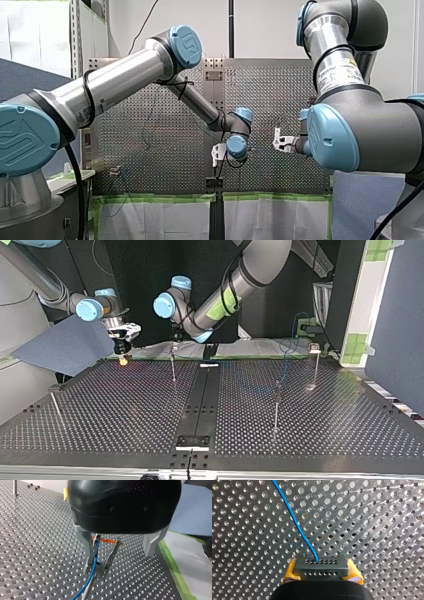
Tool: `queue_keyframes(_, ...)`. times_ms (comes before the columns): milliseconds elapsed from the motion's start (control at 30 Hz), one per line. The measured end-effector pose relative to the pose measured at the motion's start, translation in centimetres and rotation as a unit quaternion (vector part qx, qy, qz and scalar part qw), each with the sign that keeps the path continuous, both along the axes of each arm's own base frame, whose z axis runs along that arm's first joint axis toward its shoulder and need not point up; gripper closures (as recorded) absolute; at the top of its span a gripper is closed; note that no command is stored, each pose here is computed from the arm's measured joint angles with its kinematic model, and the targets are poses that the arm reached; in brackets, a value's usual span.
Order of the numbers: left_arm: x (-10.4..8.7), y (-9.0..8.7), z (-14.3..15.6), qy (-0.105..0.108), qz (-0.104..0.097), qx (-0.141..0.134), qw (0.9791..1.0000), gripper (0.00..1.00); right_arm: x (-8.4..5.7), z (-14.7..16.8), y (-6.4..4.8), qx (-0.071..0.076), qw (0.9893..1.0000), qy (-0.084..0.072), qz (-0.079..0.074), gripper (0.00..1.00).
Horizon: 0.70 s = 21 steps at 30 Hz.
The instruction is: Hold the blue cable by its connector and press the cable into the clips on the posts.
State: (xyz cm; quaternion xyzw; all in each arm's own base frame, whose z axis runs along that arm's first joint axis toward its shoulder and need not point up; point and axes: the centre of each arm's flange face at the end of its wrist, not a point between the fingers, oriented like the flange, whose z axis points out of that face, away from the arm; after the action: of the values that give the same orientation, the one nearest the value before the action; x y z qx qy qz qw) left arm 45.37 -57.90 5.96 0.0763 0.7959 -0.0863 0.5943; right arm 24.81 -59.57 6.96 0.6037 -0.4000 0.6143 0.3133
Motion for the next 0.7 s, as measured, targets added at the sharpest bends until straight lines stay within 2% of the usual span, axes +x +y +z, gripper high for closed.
queue_keyframes(233, 0.00, -0.24, 0.11, -0.006, 0.000, -0.006, 1.0000, 0.02, 0.01, -0.04, -0.01, -0.001, 1.0000, 0.000, 0.000, 1.00)
queue_keyframes(700, 0.15, -0.07, 0.07, -0.005, 0.001, -0.004, 1.0000, 0.02, 0.02, 0.01, 0.00, 0.000, 1.0000, -0.001, 0.001, 1.00)
